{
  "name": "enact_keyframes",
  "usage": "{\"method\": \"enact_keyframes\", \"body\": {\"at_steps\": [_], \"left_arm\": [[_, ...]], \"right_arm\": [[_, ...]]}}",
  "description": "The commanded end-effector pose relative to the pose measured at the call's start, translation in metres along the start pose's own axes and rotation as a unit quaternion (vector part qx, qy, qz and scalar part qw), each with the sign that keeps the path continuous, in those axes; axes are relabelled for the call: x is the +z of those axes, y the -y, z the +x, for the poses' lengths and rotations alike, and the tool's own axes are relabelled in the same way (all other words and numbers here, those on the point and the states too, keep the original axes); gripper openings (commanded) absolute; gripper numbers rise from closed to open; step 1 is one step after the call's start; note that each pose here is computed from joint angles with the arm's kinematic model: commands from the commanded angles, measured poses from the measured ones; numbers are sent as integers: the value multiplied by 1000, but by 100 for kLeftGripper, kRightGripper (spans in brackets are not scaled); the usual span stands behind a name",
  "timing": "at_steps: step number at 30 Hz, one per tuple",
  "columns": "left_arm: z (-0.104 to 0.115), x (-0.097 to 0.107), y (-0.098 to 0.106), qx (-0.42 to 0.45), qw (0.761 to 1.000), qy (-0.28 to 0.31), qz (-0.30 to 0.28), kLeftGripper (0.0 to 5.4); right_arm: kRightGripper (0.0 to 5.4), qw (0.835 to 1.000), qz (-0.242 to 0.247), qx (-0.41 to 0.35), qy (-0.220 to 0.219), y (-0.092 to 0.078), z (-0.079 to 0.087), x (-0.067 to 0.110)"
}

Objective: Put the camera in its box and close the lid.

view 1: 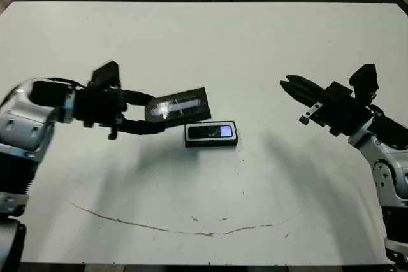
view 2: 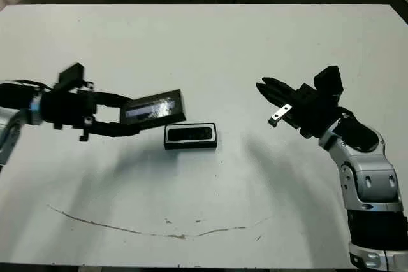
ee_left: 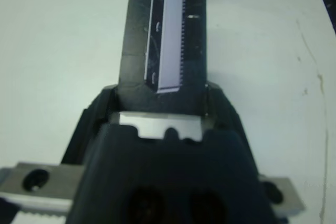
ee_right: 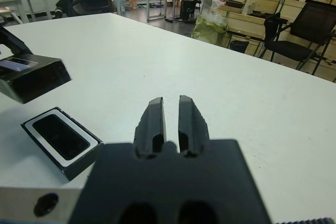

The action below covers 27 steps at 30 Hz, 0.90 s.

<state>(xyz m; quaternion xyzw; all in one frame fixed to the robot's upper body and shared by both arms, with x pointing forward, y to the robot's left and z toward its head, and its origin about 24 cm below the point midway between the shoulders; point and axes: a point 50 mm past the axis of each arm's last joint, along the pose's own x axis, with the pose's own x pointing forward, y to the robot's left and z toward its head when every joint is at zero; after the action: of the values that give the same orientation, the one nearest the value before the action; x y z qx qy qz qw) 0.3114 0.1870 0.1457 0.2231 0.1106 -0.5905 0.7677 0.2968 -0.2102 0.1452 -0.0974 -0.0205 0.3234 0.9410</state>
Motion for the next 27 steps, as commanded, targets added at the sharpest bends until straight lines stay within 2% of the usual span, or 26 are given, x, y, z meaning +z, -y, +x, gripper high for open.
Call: {"method": "enact_keyframes", "body": {"at_steps": [1, 10, 27], "left_arm": [[12, -10, 6, 1, 1000, 3, -13, 221], [28, -21, 12, -6, 1000, 5, -10, 221], [32, -33, 11, -10, 1000, -15, -23, 221]], "right_arm": [[0, 1000, 10, -3, -10, -1, -2, -10], [0, 1000, 23, -12, -5, -1, -4, -9], [0, 1000, 9, -12, 2, -1, -4, -4]]}}
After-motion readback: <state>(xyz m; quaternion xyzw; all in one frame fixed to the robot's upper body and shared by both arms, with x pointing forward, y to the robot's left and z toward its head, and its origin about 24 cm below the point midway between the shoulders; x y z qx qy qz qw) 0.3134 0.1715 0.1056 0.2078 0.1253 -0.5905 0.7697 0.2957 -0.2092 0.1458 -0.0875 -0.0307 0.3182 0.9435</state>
